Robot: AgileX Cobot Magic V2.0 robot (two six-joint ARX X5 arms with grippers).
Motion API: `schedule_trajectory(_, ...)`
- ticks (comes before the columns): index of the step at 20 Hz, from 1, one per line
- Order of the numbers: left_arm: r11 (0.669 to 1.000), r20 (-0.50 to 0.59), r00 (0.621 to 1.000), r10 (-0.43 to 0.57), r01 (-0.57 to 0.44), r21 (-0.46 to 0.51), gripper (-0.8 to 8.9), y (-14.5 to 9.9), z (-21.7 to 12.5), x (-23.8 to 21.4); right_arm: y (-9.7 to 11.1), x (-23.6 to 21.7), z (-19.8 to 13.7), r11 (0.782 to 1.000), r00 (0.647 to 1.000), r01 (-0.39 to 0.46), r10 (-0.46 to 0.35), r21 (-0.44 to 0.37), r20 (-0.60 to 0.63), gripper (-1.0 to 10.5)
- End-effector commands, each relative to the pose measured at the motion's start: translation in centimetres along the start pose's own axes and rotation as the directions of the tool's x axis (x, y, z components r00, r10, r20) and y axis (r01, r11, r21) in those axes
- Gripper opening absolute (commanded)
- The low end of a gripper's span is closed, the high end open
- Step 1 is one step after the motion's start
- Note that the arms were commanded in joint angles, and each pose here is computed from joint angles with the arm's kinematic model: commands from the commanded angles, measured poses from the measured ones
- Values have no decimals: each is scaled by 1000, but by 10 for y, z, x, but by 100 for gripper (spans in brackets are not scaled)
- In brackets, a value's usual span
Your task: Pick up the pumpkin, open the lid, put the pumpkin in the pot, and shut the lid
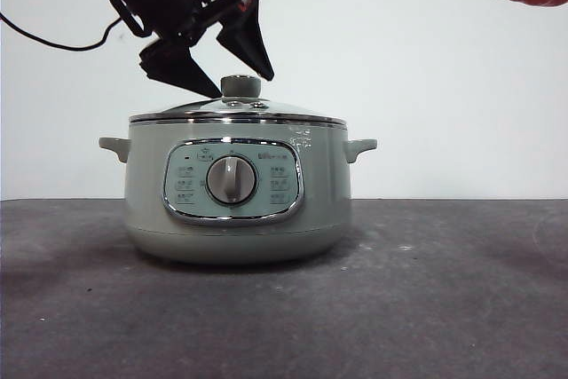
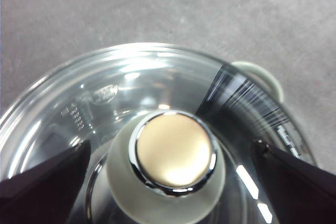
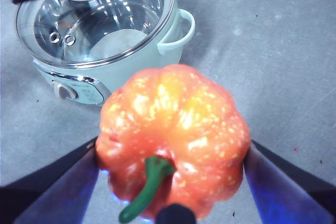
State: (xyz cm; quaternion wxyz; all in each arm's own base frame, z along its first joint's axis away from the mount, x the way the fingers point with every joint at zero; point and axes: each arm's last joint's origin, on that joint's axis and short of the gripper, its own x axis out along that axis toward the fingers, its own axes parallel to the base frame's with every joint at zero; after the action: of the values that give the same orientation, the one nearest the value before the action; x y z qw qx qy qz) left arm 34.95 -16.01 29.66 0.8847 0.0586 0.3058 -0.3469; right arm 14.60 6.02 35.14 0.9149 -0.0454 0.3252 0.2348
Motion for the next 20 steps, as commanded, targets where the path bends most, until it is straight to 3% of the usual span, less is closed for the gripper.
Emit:
schedule_trajectory(1,1000,-6,1000,18,-18,17,722,-1,-1,5,1,-1,1,1000,1000,-4,4,6,9,-10)
schedule_trajectory(4,999,-13,999,38,-38,19,717,-3,-2,6,1,0,1,1000,1000,-4,3,6,11,-10)
schedule_trajectory(5,999,-13,999,37,-37,19,676,-3,-2,6,1,0,1,1000,1000,-4,3,6,11,-10)
schedule_trajectory(7,999,-22,999,31,-31,20,463,-5,-3,6,1,-1,1,1000,1000,-4,3,6,11,-10)
schedule_trajectory(10,999,-25,999,29,-28,20,379,-5,-3,6,1,-1,1,1000,1000,-4,3,6,11,-10)
schedule_trajectory(13,999,-31,999,27,-27,18,136,-5,-3,6,1,-1,1,1000,1000,-4,3,6,11,-10)
schedule_trajectory(16,1000,-39,999,27,-26,16,84,-6,-4,6,1,-1,1,1000,1000,-4,3,6,11,-10)
schedule_trajectory(18,1000,-38,999,27,-27,16,-20,-6,-4,6,1,-1,1,1000,1000,-4,3,6,11,-10)
schedule_trajectory(20,999,-32,999,27,-27,18,-8,-6,-3,6,1,-1,1,1000,1000,-4,3,6,11,-10)
